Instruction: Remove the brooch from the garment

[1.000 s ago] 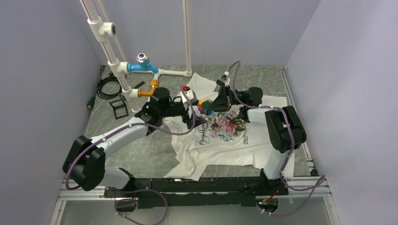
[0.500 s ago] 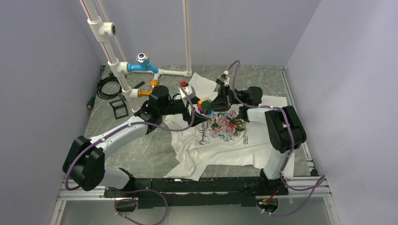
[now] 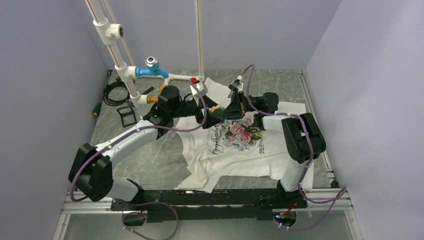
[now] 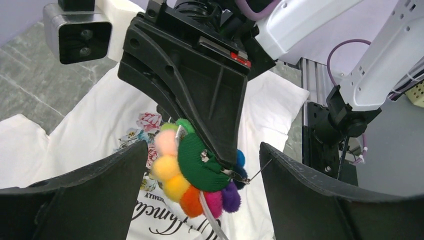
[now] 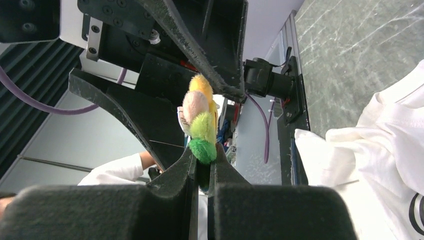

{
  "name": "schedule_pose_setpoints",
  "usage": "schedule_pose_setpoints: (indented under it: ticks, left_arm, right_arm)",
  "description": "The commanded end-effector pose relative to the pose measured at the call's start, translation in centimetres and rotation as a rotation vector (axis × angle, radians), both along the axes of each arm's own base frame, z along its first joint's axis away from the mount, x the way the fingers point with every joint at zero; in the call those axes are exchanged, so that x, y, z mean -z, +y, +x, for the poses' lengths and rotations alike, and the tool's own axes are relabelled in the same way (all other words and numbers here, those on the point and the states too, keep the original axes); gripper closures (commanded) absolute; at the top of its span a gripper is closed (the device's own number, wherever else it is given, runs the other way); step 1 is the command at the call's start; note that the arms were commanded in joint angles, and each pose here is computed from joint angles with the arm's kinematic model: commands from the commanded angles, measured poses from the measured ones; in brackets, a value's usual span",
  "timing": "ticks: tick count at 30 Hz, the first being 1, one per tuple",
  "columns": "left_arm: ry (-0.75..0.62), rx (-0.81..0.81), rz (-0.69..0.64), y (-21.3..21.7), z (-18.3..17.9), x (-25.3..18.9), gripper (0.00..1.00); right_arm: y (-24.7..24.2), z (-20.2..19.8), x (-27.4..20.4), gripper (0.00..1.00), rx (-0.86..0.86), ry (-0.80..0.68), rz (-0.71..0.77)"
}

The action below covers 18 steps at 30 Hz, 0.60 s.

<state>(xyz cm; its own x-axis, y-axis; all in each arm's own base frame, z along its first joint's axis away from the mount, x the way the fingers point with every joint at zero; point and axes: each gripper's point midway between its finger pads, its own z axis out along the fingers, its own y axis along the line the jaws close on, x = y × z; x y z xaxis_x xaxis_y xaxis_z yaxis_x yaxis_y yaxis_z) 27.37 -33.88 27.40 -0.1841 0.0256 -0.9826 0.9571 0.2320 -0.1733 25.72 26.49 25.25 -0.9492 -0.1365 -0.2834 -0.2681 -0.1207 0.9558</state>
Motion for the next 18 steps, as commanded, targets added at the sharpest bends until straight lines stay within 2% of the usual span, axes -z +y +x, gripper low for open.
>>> schedule_pose_setpoints:
  ticks: [1,5,8,10,16,18]
  left_arm:
    - [0.044,-0.007,-0.034,-0.1,0.6,-1.3,0.16]
    - [0.081,-0.024,-0.033,0.3,1.1,-0.8,0.26]
    - [0.101,-0.033,-0.038,0.6,1.5,-0.8,0.3]
    - [0.109,-0.032,-0.045,0.7,1.5,-0.9,0.28]
    - [0.115,-0.01,-0.045,0.8,1.0,-1.0,0.08]
    - [0.118,-0.004,-0.045,0.8,0.9,-0.9,0.06]
  right_arm:
    - [-0.1,-0.9,-1.7,1.0,-0.008,-0.288,0.082]
    - [0.0,-0.9,-1.6,1.0,-0.008,-0.289,0.081]
    - [0.0,-0.9,-1.6,1.0,-0.01,-0.285,0.08]
    - [-0.1,-0.8,-1.4,1.0,-0.008,-0.273,0.077]
    - [-0.1,-0.1,-0.7,1.0,0.004,-0.221,0.067]
    - [-0.2,0.2,-0.6,1.0,0.013,-0.201,0.067]
